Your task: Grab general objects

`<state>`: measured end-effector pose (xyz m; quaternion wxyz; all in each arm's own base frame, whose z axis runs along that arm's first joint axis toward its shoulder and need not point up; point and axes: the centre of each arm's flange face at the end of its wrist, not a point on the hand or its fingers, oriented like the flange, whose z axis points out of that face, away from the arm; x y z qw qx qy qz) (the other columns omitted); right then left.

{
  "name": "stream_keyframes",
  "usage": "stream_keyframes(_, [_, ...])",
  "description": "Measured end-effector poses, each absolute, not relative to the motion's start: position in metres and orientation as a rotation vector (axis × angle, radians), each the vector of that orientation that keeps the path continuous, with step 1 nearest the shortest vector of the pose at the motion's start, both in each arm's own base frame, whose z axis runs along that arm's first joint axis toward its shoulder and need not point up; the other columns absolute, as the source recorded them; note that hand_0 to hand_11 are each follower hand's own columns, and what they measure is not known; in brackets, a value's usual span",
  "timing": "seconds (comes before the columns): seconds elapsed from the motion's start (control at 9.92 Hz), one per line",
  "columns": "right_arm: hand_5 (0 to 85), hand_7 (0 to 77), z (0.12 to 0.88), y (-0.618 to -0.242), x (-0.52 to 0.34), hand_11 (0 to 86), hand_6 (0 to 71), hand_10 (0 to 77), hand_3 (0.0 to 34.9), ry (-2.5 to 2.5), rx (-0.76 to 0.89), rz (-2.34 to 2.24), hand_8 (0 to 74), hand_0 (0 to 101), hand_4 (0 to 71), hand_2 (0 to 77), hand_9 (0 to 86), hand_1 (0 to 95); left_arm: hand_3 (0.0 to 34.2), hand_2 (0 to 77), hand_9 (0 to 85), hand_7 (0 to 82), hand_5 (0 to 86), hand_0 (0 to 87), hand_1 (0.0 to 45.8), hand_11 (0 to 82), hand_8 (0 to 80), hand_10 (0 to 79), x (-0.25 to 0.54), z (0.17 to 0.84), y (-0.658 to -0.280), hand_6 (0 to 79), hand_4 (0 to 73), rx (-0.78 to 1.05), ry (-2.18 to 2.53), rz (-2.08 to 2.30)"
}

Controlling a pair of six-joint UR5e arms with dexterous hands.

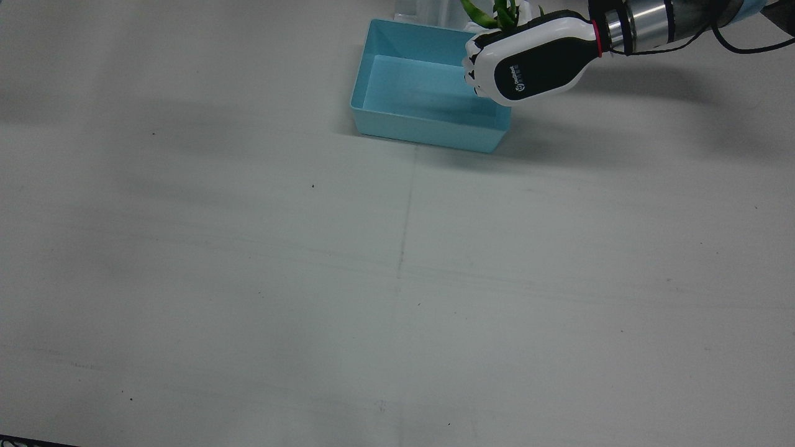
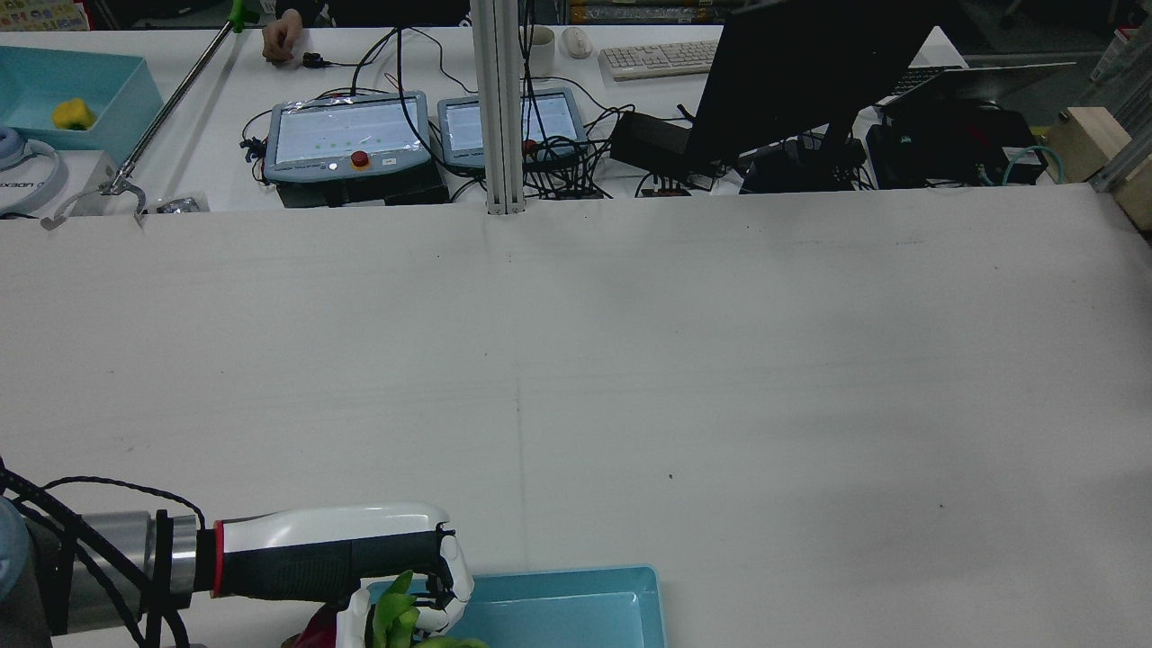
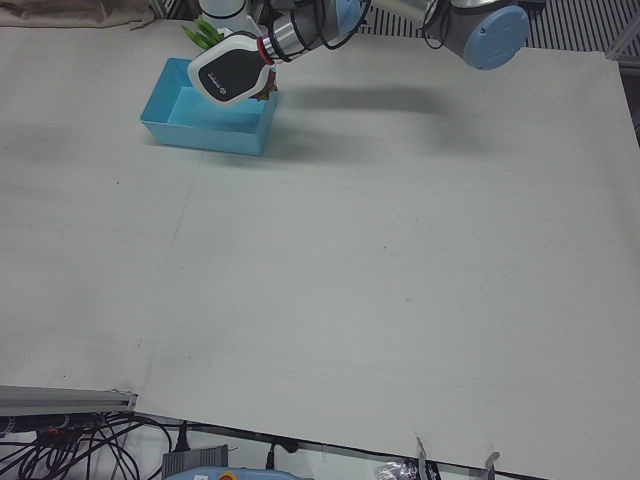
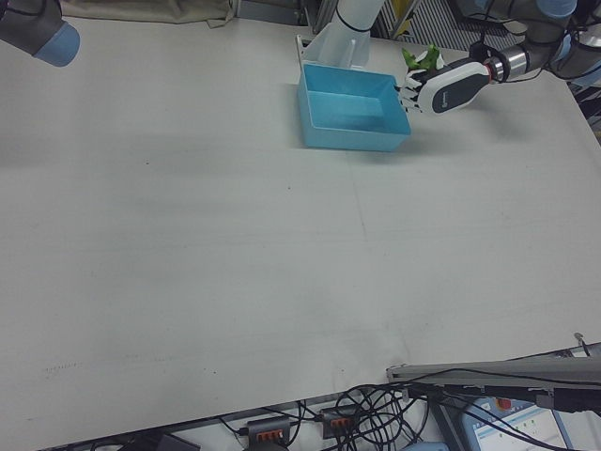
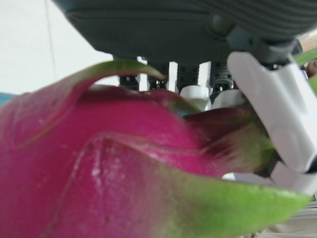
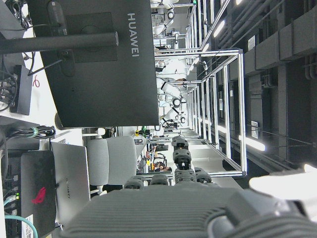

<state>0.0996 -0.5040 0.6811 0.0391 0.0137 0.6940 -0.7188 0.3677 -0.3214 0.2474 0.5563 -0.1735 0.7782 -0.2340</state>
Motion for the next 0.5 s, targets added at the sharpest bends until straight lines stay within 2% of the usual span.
stream_keyframes(0.3, [0.0, 0.0, 0.681, -0.504, 0.100, 1.1, 0.0, 0.0, 0.0, 2.127, 0.042, -2.204, 0.0, 0, 0.0, 1.6, 1.6, 4.9, 0.0, 60.5, 51.3, 73.6, 66.0, 65.9, 0.0, 50.2, 47.5, 35.5, 0.394, 0.227, -0.298, 69.8, 69.8, -0.453, 1.847, -0.545])
stream_keyframes(0.4, [0.0, 0.0, 0.681, -0.504, 0.100, 1.1, 0.0, 0.0, 0.0, 2.127, 0.042, -2.204, 0.0, 0, 0.0, 1.6, 1.6, 4.9, 0.0, 52.9, 37.6, 73.6, 60.5, 70.5, 0.0, 34.4, 30.0, 17.4, 0.398, 0.223, -0.298, 62.2, 69.3, -0.466, 1.860, -0.542])
stream_keyframes(0.5, [0.0, 0.0, 0.681, -0.504, 0.100, 1.1, 0.0, 0.0, 0.0, 2.127, 0.043, -2.204, 0.0, 0, 0.0, 1.6, 1.6, 4.9, 0.0, 39.3, 27.8, 0.5, 40.9, 64.9, 0.5, 24.0, 16.9, 2.7, 0.399, 0.220, -0.299, 50.7, 63.8, -0.473, 1.873, -0.539])
